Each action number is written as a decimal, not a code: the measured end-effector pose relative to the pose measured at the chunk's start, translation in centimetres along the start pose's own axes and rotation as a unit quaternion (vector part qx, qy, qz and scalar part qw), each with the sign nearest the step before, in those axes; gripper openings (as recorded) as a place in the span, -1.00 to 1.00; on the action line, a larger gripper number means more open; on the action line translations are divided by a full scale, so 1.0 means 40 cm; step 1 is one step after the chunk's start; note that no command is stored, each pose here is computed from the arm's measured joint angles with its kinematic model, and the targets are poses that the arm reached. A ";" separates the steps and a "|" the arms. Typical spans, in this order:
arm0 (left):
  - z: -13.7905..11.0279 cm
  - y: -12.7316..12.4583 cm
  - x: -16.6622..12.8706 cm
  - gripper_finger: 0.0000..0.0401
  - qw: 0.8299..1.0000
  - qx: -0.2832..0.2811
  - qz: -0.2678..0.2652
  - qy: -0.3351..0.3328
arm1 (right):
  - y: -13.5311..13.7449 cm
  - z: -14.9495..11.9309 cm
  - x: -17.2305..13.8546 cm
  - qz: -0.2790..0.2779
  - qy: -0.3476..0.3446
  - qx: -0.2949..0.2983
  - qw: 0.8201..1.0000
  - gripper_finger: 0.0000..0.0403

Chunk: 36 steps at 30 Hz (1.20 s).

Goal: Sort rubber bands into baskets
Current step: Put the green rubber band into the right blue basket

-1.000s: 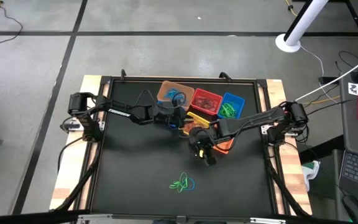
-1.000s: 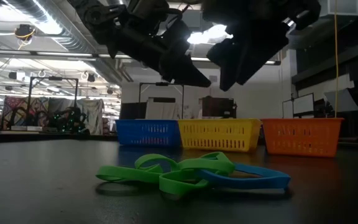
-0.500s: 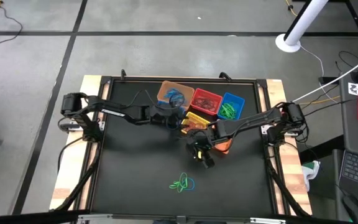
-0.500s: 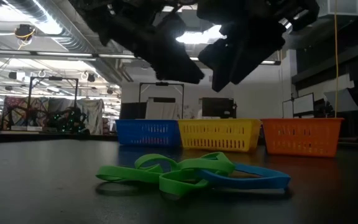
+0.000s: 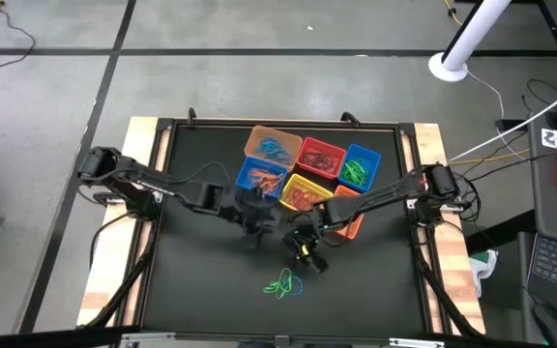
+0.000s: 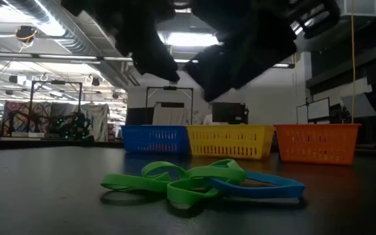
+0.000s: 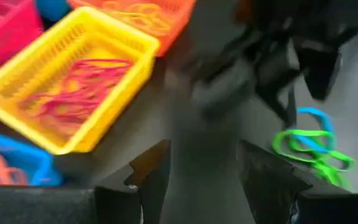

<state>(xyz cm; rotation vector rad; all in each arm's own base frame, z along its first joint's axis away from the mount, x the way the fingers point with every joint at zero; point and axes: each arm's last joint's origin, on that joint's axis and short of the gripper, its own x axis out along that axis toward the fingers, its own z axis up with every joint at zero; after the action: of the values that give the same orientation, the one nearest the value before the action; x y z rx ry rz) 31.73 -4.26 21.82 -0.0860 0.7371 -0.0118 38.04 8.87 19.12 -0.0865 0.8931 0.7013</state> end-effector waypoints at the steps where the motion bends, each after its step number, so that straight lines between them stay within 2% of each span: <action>1: -0.002 -0.013 -0.001 -0.10 1.000 0.002 -0.006 0.000 | -0.003 0.006 0.006 0.009 -0.016 -0.008 1.000 -0.12; 6: -0.019 -0.071 -0.013 -0.10 0.999 0.004 -0.031 0.015 | -0.011 0.001 0.040 0.057 -0.034 -0.015 0.998 -0.12; 14: -0.033 -0.147 -0.034 -0.10 0.997 0.009 -0.070 0.013 | -0.033 -0.005 0.076 0.086 -0.060 -0.033 0.994 -0.12; 17: -0.039 -0.165 -0.038 -0.10 0.997 0.018 -0.079 0.016 | -0.047 -0.012 0.071 0.065 -0.053 -0.047 0.995 -0.12; 23: -0.047 -0.184 -0.043 -0.10 0.996 0.026 -0.088 0.020 | -0.064 -0.041 0.069 -0.039 0.028 -0.110 0.993 -0.12; 29: -0.051 -0.185 -0.043 -0.10 0.996 0.028 -0.087 0.027 | -0.035 -0.046 0.081 -0.022 0.051 -0.141 0.988 -0.12; 36: -0.051 -0.185 -0.043 -0.10 0.996 0.028 -0.086 0.027 | 0.027 -0.033 0.111 -0.038 0.071 -0.243 0.967 -0.12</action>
<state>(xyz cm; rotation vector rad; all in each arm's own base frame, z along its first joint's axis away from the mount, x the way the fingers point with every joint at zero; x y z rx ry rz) 29.24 -11.69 22.09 -0.0958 0.7811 -0.1993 38.38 11.57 15.22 -0.6120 0.8327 0.8380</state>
